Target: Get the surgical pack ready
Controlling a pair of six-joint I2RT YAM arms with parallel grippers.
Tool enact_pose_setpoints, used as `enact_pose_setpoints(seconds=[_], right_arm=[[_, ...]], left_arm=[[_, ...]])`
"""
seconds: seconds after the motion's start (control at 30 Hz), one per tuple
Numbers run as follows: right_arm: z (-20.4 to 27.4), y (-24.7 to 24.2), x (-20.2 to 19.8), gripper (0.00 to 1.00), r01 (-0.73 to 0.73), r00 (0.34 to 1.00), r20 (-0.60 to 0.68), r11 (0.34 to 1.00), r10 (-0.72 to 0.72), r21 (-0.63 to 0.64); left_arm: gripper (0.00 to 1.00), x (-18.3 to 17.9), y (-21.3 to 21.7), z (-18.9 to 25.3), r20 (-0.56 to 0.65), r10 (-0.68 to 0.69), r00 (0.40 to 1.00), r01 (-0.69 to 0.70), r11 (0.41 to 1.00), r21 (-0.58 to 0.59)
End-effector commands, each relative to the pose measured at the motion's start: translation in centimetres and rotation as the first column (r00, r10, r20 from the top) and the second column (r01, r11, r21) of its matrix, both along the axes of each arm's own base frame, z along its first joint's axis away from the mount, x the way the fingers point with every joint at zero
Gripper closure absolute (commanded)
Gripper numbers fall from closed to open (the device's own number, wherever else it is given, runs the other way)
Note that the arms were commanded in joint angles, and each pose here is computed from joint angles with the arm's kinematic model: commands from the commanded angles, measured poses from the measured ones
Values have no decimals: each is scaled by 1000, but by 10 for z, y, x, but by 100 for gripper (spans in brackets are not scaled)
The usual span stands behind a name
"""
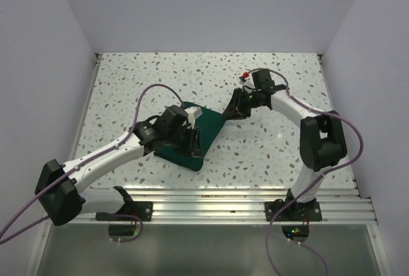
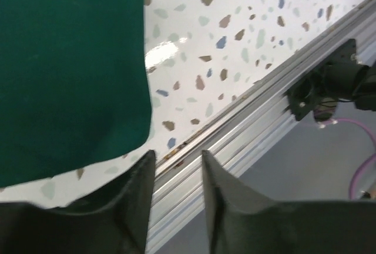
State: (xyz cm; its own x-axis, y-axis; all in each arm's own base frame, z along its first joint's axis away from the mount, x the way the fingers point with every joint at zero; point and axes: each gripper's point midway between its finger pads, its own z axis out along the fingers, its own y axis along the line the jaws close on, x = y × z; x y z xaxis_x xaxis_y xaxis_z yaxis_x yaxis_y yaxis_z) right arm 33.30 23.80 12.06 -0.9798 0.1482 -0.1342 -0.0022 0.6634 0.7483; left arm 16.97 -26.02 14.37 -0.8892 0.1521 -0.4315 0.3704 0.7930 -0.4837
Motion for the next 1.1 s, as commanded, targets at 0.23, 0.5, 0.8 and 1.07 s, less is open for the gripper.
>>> enact_pose_setpoints(seconds=[0.23, 0.5, 0.8, 1.07], right_arm=[[-23, 25, 47, 90, 24, 1000, -19, 997, -22, 76], [-59, 23, 51, 91, 35, 997, -76, 999, -32, 40], [-62, 20, 61, 92, 25, 998, -59, 1000, -25, -3], [-68, 16, 55, 91, 26, 997, -72, 999, -29, -37]], left_arm=[[76, -1, -69, -34, -89, -170, 981, 149, 966, -209], [78, -16, -9, -110, -248, -27, 968, 34, 999, 24], [79, 30, 31, -135, -216, 42, 976, 1, 980, 198], [82, 68, 55, -148, -238, 101, 966, -29, 957, 288]])
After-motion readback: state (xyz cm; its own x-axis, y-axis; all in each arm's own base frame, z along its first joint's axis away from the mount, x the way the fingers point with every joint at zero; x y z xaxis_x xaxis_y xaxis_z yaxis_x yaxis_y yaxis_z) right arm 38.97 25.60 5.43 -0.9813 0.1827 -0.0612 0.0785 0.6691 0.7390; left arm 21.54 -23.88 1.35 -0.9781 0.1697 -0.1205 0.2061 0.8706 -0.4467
